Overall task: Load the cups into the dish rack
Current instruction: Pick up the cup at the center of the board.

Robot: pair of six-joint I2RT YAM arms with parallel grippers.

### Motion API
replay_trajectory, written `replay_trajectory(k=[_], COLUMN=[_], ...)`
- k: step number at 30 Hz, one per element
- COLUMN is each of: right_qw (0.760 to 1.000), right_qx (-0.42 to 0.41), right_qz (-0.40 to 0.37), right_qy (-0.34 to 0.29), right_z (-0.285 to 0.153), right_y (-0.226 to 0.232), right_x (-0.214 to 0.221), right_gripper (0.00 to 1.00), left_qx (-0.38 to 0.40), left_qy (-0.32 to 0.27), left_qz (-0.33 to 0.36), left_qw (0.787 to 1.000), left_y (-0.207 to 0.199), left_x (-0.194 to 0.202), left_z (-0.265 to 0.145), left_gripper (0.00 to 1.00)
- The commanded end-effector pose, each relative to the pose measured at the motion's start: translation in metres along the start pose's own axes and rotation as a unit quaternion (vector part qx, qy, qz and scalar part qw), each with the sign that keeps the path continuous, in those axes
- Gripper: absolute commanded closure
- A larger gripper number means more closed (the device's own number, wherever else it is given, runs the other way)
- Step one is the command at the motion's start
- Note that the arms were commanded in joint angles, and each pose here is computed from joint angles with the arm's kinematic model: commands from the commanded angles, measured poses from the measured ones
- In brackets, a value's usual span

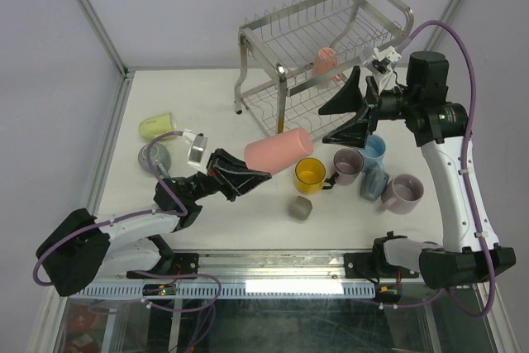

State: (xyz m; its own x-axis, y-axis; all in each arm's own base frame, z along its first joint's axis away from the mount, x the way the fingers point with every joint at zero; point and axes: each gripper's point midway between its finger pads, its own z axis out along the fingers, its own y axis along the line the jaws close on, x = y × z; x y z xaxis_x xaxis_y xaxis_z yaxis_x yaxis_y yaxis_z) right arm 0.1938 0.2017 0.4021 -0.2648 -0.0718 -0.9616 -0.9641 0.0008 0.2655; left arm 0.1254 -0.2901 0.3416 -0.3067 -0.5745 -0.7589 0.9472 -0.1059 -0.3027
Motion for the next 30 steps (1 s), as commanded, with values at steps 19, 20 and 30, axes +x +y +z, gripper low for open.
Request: replay_trajectory(k=[19, 20, 30], right_qw=[0.983, 0.982, 0.977], right_qx=[0.084, 0.078, 0.059], right_qz=[0.156, 0.162, 0.192], right_qy=[-0.049, -0.050, -0.076], right_z=[0.000, 0.001, 0.012], right_y=[0.002, 0.004, 0.016], right_x=[-0.003, -0.001, -0.020], right_gripper=[0.00, 0.00, 0.01], left_qx=[0.043, 0.042, 0.052], left_qy=[-0.182, -0.187, -0.214], left_qz=[0.014, 0.017, 0.036], left_qw=[0.982, 0.981, 0.975], left_y=[-0.032, -0.033, -0.043], left_x=[-0.057, -0.059, -0.069], left_z=[0.044, 0.044, 0.065], left_gripper=[1.00, 1.00, 1.00])
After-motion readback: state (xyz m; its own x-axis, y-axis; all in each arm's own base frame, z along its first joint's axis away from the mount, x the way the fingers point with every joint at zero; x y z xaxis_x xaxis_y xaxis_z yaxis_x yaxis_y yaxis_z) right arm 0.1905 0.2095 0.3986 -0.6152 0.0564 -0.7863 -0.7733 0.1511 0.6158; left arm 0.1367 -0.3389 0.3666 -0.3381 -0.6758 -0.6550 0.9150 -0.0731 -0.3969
